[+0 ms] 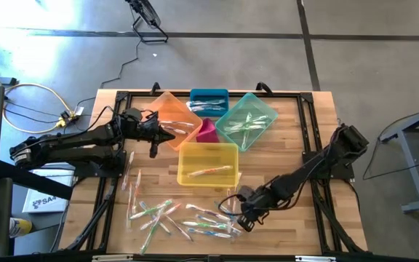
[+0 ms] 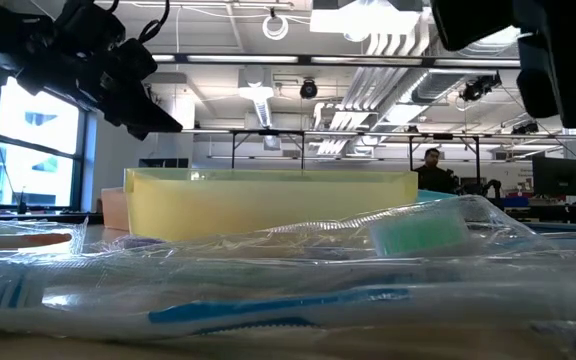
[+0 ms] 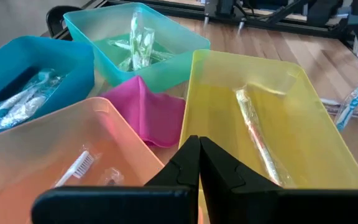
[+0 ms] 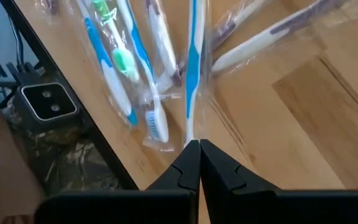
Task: Pick & Place Toothbrushes
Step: Put the blue toothbrush into the blue bin
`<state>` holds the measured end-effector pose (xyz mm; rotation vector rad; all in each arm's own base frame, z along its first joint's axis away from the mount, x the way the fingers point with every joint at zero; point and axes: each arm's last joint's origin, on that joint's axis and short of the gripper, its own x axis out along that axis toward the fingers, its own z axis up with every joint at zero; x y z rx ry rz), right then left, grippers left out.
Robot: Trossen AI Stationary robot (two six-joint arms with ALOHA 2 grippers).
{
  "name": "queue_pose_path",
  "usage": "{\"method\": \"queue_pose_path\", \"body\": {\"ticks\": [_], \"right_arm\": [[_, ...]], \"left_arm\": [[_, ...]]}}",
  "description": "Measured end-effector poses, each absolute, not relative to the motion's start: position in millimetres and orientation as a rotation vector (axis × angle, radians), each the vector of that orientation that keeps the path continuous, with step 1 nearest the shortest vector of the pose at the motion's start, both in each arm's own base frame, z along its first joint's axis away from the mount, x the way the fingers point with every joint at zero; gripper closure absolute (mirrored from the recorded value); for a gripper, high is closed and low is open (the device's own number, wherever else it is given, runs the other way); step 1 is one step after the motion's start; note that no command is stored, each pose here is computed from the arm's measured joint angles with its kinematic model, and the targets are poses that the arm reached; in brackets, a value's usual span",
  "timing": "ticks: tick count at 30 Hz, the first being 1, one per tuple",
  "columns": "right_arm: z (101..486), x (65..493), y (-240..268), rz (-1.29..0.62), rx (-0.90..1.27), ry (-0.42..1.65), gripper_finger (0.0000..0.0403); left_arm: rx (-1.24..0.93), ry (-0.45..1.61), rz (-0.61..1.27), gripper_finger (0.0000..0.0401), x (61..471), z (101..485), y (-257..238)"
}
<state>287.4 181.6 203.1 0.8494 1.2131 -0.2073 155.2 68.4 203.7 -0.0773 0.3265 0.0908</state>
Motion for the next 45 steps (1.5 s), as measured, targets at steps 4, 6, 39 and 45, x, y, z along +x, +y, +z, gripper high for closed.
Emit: {"method": "queue_pose_path", "body": {"ticks": [4, 6, 39, 45], "right_arm": [[214, 286, 190, -0.242, 0.799, 1.140, 0.0400], [221, 285, 193, -0.281, 0.775, 1.117, 0.0400], [216, 330, 197, -0.306, 0.706, 1.313, 0.0324], [212, 329, 195, -0.360, 0.695, 1.286, 0.0241]], "left_arm": [[-0.110, 0.326, 0.096, 0.0396, 155, 204, 68], [-0.128, 0.328, 0.099, 0.0396, 155, 203, 68], [-0.170, 0.421, 0.099, 0.0396, 152, 194, 67], [-0.169, 0.420, 0.098, 0.0396, 152, 194, 67]]}}
